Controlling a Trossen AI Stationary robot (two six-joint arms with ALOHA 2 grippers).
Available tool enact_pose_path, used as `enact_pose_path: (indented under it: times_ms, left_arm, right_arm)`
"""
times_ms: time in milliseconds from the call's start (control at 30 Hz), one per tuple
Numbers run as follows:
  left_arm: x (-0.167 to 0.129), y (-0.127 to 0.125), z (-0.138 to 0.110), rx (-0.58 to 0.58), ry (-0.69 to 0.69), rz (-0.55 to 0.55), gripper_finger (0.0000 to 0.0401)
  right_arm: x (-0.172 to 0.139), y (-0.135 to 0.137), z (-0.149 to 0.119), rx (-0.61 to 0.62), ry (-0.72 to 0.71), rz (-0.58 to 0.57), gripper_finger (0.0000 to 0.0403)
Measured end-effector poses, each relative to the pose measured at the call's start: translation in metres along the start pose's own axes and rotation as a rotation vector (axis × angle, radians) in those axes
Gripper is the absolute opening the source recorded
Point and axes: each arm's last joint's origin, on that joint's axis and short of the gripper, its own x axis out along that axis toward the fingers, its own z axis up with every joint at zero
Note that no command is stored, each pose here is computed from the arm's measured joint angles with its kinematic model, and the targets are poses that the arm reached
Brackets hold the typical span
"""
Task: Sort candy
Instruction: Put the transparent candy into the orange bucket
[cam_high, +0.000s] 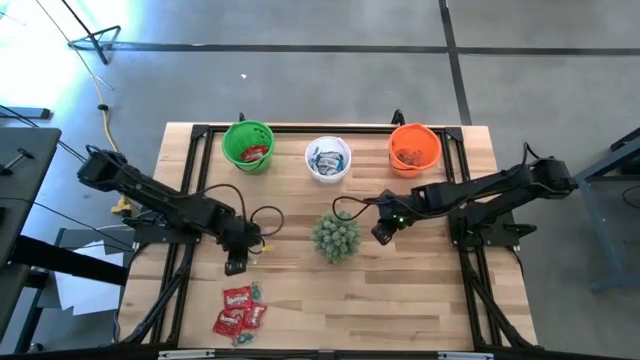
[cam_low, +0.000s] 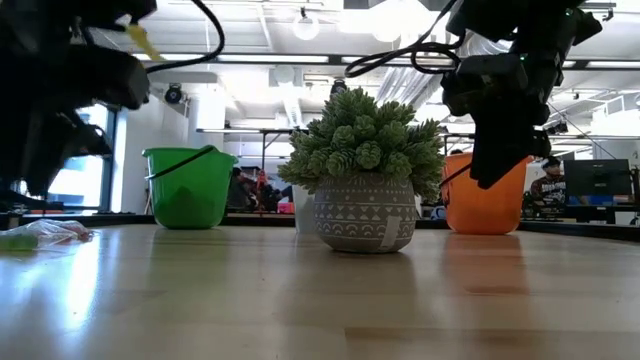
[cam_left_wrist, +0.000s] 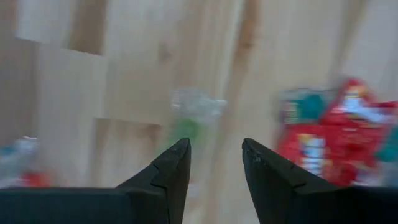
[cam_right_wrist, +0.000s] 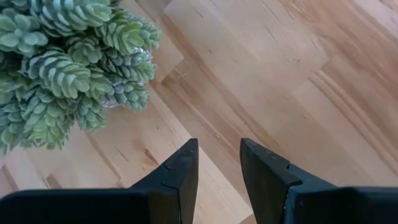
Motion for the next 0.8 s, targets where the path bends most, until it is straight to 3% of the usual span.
enact_pose_path:
  times_ms: [133,400,667,800]
  left_arm:
    - [0.013,0.001,-0.001,0.058,0.04,0.091,0.0138]
    - [0.031,-0.006,-0.006,0.053,0.134,0.097,0.0138]
    - [0.052,-0.013,-0.01,0.109,0.155,0.204,0.0138]
    - [0.057,-0.016,-0.008,0.047,0.136,0.211,0.0136]
  right_arm:
    - [0.0,0.0,-0.001,-0.008,0.014,0.012,0.0114]
    - [-0.001,0.008,-0.01,-0.045,0.054,0.043,0.0114]
    - [-0.002,0.019,-0.025,-0.068,0.071,0.054,0.0114]
    - [-0.003,0.023,-0.03,-0.063,0.07,0.053,0.0114]
